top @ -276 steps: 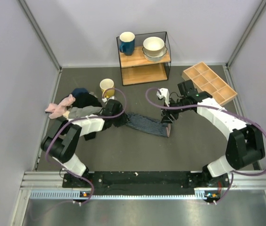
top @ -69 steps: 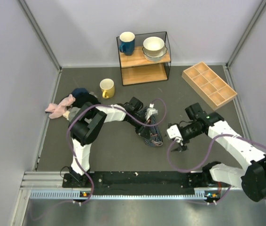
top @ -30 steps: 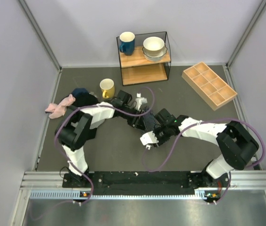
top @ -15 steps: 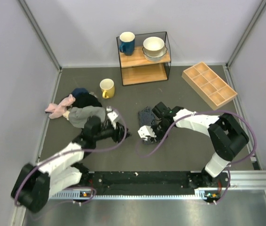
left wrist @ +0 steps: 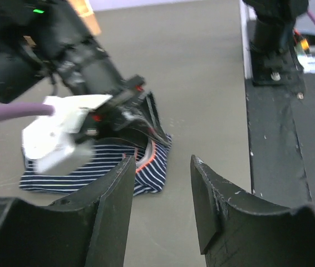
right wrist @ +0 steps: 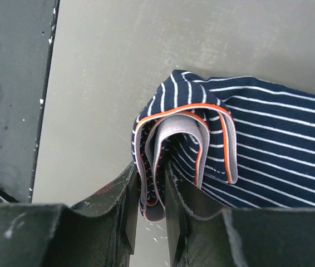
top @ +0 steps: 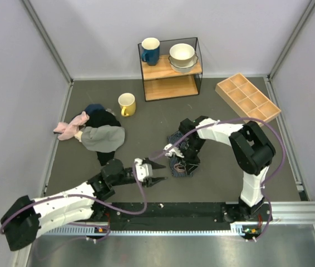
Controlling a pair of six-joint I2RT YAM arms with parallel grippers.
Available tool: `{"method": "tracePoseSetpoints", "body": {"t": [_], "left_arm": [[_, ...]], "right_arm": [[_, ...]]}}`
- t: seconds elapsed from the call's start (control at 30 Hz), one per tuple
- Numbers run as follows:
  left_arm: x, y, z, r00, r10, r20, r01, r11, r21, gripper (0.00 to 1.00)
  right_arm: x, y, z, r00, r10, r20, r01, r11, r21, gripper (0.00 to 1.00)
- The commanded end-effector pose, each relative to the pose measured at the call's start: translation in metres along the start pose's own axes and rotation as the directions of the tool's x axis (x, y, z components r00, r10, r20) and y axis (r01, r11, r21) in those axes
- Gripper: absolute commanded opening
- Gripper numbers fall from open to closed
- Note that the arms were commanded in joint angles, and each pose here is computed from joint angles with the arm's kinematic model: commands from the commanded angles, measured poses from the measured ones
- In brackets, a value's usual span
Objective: Roll the underwear
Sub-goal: Roll the underwear to the center of the board.
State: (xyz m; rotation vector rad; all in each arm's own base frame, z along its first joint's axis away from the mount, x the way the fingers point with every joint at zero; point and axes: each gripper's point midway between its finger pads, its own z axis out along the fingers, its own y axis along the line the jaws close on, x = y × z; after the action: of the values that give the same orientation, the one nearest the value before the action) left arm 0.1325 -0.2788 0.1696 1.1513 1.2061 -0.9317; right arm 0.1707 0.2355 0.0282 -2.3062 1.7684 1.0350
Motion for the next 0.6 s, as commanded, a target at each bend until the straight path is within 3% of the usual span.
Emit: {"method": "tracePoseSetpoints", "body": {"t": [0.0, 0.17, 0.57], "left_arm": [[0.011, -0.009, 0.017, 0.988, 0.145, -0.057, -0.142, 0.988, 0.056, 0.50], [0.042, -0.015, 0.038, 0.949, 0.225, -0.221, -0.199, 0.971, 0.132, 0.52], [0.081, -0.001, 0.072, 0.814, 0.418, -0.403, -0.353, 0.907, 0.229, 0.56]], "right_arm": [[0.002, 0.011, -0.006, 0.990, 0.140, 0.019, -0.138, 0.987, -0.083, 0.23], [0.009, 0.001, -0.009, 0.978, 0.207, 0.022, -0.205, 0.976, -0.078, 0.23], [0.006, -0.016, -0.010, 0.969, 0.245, 0.037, -0.242, 0.968, -0.072, 0.23]]}}
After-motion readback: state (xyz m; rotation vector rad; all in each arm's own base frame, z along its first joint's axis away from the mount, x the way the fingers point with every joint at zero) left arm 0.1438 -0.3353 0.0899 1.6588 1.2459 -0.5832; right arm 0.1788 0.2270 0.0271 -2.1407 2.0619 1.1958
